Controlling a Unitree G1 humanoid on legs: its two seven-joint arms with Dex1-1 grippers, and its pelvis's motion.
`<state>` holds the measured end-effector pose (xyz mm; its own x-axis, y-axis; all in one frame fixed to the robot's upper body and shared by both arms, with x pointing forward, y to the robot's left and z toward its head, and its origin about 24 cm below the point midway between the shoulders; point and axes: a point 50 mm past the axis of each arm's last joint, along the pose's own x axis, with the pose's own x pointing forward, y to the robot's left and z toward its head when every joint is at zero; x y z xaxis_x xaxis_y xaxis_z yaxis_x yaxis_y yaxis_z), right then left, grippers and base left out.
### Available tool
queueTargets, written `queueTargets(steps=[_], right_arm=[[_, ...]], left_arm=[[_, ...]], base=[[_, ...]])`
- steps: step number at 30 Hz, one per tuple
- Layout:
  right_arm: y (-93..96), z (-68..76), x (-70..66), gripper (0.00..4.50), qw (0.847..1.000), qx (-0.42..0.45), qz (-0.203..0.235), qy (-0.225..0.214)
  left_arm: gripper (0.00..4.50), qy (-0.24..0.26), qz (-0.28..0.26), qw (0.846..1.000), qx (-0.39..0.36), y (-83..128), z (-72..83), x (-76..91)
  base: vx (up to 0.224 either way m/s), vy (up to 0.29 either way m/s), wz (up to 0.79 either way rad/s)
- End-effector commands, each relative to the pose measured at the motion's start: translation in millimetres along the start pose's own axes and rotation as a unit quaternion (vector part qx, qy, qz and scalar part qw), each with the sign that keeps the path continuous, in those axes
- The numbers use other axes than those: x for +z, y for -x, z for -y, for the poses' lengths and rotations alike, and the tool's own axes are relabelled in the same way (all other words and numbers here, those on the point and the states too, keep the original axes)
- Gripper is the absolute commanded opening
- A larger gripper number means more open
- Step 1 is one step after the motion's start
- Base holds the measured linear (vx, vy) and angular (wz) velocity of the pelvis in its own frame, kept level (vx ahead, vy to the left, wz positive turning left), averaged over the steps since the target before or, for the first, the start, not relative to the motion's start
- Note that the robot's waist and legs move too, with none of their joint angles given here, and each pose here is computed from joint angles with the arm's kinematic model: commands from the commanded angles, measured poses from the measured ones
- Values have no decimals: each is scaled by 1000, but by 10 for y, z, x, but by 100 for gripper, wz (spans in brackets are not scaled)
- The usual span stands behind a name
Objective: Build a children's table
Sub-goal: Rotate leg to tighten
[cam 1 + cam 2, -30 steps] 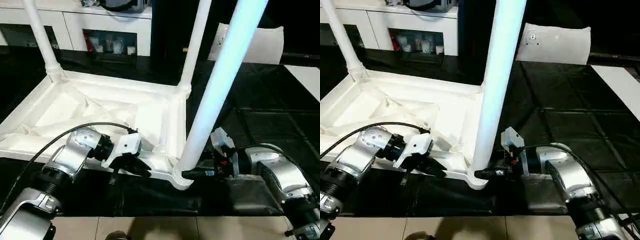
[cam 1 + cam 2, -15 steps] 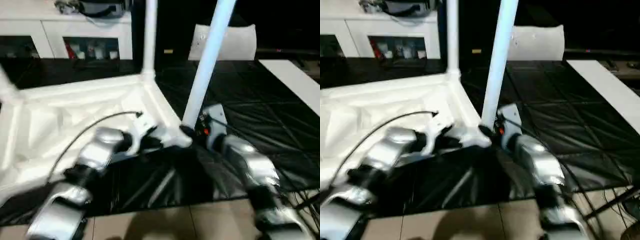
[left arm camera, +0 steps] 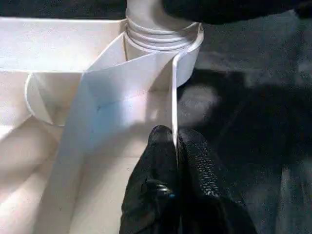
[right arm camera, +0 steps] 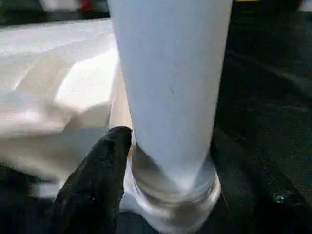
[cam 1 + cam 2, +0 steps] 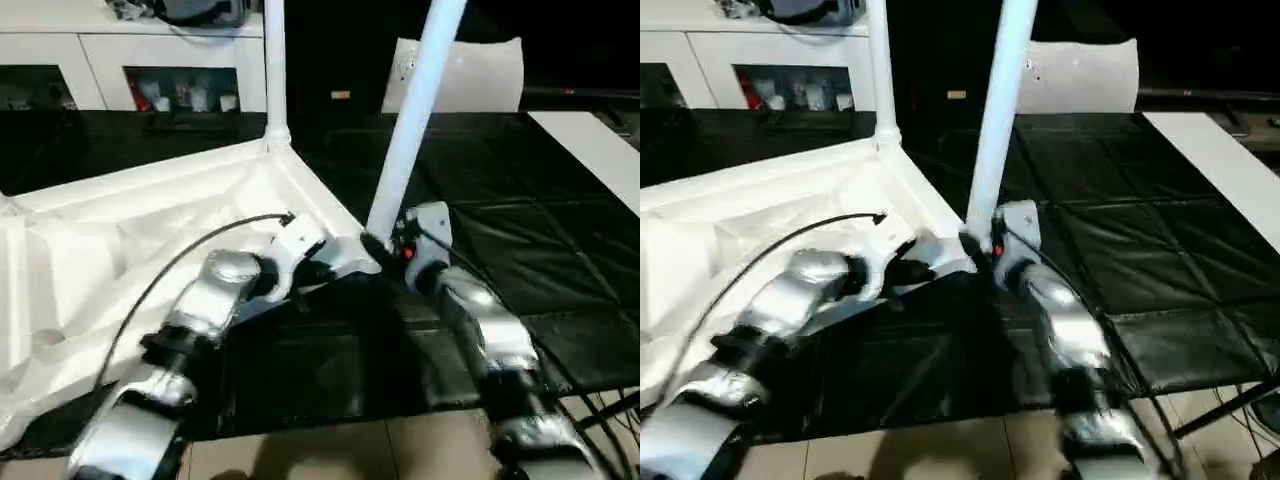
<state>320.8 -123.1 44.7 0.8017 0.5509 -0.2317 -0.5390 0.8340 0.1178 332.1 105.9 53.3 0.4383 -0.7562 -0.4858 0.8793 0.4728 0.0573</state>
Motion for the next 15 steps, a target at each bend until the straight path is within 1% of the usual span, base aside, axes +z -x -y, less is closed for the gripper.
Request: queueTargets(steps=[1,2,3,5,6,7,8,9,10,11,12,13,14,15], right_arm=[[24,-123,-63,327,997,72,-13,5],[67,-89,-45,327,997,81,-9,11],[130,-43,-19,352,995,95,-6,26],[249,34,26,359,990,129,-6,52],[302,65,42,363,987,145,-10,66],[394,103,52,372,980,180,-24,87],[421,113,53,385,977,191,-30,93],[473,131,56,395,971,213,-42,103],[494,138,57,395,968,222,-48,107],[529,143,58,395,962,243,-58,113],[572,140,64,395,950,276,-70,131],[574,140,64,395,949,279,-70,132],[589,135,72,395,940,300,-76,144],[592,133,77,395,937,307,-76,144]], left_arm=[[0,-40,69,996,-49,26,72,189],[0,-42,63,996,-56,54,66,159],[0,-57,56,994,-68,92,60,121],[0,-71,44,992,-97,162,58,52],[0,-74,43,990,-114,197,65,29],[0,-77,39,986,-141,255,75,-6],[0,-80,37,985,-149,270,79,-14],[0,-86,30,981,-173,306,96,-41],[0,-87,26,979,-183,323,103,-55],[0,-91,19,976,-199,351,108,-79],[0,-97,8,970,-222,390,112,-109],[0,-98,7,970,-224,393,112,-111],[0,-105,-2,964,-243,419,118,-130],[0,-109,-6,962,-250,427,121,-137]], base=[[0,0,0],[0,0,0],[0,0,0],[0,0,0],[0,0,0],[0,0,0],[0,0,0],[0,0,0],[0,0,0],[0,0,0],[0,0,0],[0,0,0],[0,0,0],[0,0,0]])
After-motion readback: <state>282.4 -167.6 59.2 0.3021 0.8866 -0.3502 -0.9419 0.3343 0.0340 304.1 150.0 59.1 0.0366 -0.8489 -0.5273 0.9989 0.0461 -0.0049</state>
